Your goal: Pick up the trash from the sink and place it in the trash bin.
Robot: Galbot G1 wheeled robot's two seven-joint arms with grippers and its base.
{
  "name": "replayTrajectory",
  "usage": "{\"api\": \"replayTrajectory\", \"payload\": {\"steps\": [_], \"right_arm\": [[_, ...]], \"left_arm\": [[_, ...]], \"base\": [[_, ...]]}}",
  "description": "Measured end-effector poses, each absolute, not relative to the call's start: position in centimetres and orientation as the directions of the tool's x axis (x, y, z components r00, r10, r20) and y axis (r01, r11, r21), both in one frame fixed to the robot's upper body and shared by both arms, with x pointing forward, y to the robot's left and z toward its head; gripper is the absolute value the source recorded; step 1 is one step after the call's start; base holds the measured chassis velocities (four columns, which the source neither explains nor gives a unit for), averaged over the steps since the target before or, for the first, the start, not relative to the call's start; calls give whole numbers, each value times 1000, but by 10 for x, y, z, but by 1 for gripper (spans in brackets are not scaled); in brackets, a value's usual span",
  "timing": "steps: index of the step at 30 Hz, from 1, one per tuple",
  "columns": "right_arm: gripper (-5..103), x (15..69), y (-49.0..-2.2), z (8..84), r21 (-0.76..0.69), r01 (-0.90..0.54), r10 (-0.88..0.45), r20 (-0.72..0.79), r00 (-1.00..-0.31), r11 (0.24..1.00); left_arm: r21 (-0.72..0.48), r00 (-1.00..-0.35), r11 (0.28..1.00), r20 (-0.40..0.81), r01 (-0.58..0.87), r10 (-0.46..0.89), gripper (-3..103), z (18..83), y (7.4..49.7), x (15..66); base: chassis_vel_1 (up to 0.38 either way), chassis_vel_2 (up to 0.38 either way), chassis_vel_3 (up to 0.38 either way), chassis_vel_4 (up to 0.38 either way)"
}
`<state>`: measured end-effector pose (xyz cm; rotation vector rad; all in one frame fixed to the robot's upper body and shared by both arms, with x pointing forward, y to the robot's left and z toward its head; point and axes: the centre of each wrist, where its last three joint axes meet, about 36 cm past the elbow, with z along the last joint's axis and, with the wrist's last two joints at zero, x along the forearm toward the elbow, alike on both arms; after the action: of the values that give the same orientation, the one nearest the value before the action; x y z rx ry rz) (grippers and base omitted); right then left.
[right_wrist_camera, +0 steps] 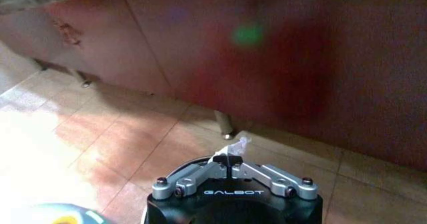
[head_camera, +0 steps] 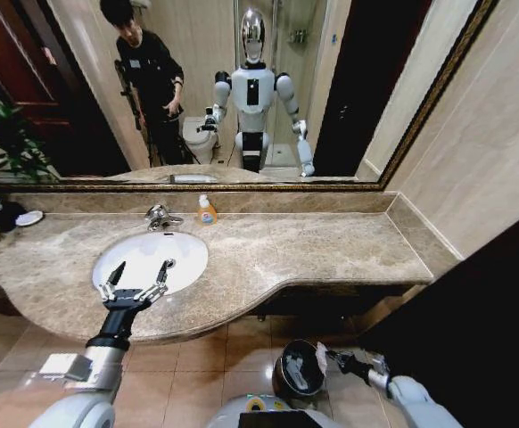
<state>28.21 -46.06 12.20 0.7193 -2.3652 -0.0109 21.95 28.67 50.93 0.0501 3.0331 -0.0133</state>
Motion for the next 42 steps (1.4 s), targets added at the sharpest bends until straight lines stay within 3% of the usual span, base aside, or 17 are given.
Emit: {"api": "replayTrajectory", "payload": {"steps": [8, 12, 19, 21, 22, 24, 27, 29, 33, 36, 42], "right_arm": [[0, 272, -452, 112, 186, -491, -489, 618, -615, 851], [10, 265, -452, 113, 187, -494, -491, 623, -609, 849], [43, 267, -452, 119, 189, -500, -502, 602, -621, 845], [43, 268, -452, 120, 192, -502, -507, 598, -621, 843], [54, 268, -452, 122, 206, -514, -526, 584, -618, 833], [54, 267, -452, 123, 216, -522, -539, 577, -614, 825], [70, 263, -465, 137, 265, -669, -702, 452, -550, 695], [70, 263, -468, 142, 265, -699, -732, 422, -535, 664], [91, 266, -493, 187, 212, -814, -837, 227, -498, 541], [99, 265, -510, 223, 158, -822, -834, 181, -521, 547], [100, 245, -542, 288, 93, -804, -808, 112, -578, 588]], "left_arm": [[-7, -994, 999, -108, 33, 32, 100, 509, 287, 219], [-7, -994, 999, -108, 33, 32, 100, 509, 287, 219], [-7, -994, 999, -108, 33, 32, 100, 509, 287, 219], [-7, -994, 999, -108, 33, 32, 100, 509, 287, 219], [-7, -994, 999, -108, 33, 32, 100, 509, 287, 219], [-7, -994, 999, -108, 33, 32, 100, 509, 287, 219], [-7, -994, 999, -108, 33, 32, 100, 509, 287, 219], [-7, -994, 999, -108, 33, 32, 100, 509, 287, 219], [-7, -994, 999, -108, 33, 32, 100, 509, 287, 219], [-7, -994, 999, -108, 33, 32, 100, 509, 287, 219], [-7, -994, 999, -108, 33, 32, 100, 509, 287, 219]], "base": [[0, 0, 0, 0], [0, 0, 0, 0], [0, 0, 0, 0], [0, 0, 0, 0], [0, 0, 0, 0], [0, 0, 0, 0], [0, 0, 0, 0], [0, 0, 0, 0], [0, 0, 0, 0], [0, 0, 0, 0], [0, 0, 0, 0]]}}
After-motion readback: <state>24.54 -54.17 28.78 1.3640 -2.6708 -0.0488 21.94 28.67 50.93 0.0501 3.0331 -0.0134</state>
